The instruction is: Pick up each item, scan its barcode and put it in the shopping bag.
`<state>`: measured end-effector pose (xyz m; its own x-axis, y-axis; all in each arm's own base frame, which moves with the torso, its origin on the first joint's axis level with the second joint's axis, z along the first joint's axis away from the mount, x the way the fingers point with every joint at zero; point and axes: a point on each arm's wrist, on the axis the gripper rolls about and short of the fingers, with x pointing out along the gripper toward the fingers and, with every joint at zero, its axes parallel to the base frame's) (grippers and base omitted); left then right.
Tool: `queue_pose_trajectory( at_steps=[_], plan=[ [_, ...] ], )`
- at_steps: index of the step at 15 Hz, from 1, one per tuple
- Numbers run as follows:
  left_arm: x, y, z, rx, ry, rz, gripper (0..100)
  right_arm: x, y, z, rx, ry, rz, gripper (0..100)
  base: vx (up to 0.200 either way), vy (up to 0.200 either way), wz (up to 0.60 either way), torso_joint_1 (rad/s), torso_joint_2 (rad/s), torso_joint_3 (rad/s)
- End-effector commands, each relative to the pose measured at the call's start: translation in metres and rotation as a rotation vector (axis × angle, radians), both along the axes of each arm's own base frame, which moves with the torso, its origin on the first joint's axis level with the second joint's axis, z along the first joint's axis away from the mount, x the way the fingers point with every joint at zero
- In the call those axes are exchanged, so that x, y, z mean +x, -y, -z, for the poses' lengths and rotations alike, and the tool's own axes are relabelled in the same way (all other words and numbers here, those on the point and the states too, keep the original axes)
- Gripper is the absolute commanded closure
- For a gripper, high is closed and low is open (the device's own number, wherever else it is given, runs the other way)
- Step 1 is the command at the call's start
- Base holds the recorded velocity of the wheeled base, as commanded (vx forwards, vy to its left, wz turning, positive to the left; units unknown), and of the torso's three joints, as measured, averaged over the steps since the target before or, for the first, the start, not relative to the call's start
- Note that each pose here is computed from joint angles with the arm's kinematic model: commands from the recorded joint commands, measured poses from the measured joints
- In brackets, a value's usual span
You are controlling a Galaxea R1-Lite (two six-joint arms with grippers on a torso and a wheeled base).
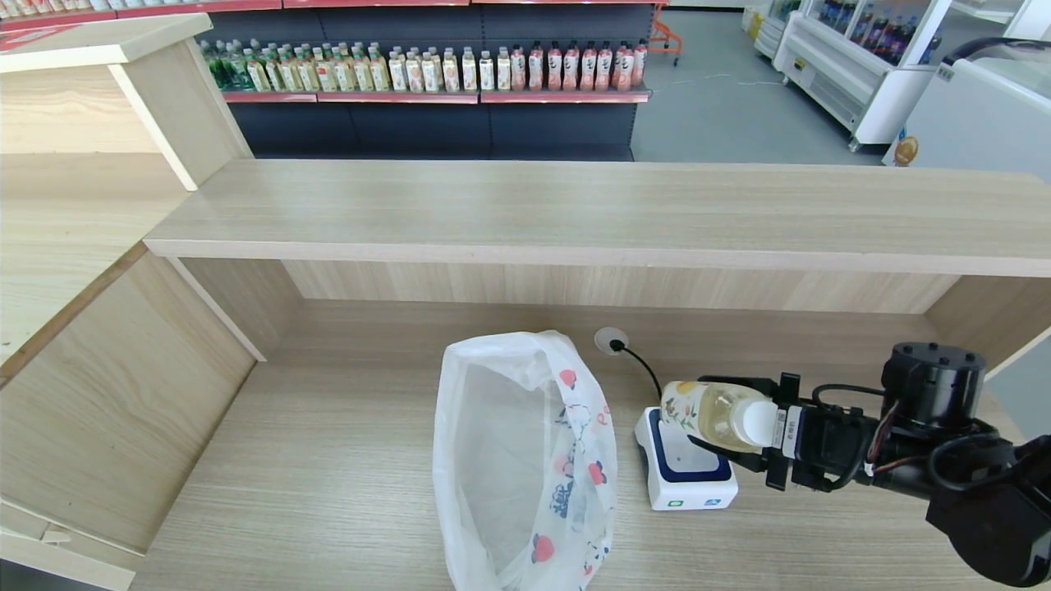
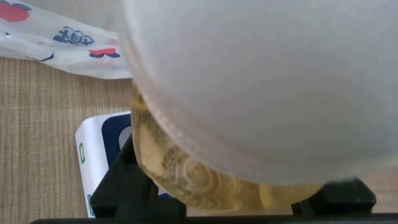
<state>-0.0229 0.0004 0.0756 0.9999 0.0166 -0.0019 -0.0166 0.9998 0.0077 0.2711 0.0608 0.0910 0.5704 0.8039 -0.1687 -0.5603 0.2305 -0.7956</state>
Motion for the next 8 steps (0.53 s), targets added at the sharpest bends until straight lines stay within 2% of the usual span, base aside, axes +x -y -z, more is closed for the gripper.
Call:
queue_pose_trajectory(
  at_steps=[1,8],
  plan=[
    [0.0000,0.0000,0.0000,0.000,0.000,0.000,0,0.0018,-0.0003,0.0031,-0.002,-0.009,-0.001,100,0.000,0.000,0.00,0.000,0.00,0.000],
    [0.0000,0.0000,0.0000,0.000,0.000,0.000,0,0.0028,-0.0005,0.0029,-0.010,0.004,-0.002,100,0.000,0.000,0.00,0.000,0.00,0.000]
  ],
)
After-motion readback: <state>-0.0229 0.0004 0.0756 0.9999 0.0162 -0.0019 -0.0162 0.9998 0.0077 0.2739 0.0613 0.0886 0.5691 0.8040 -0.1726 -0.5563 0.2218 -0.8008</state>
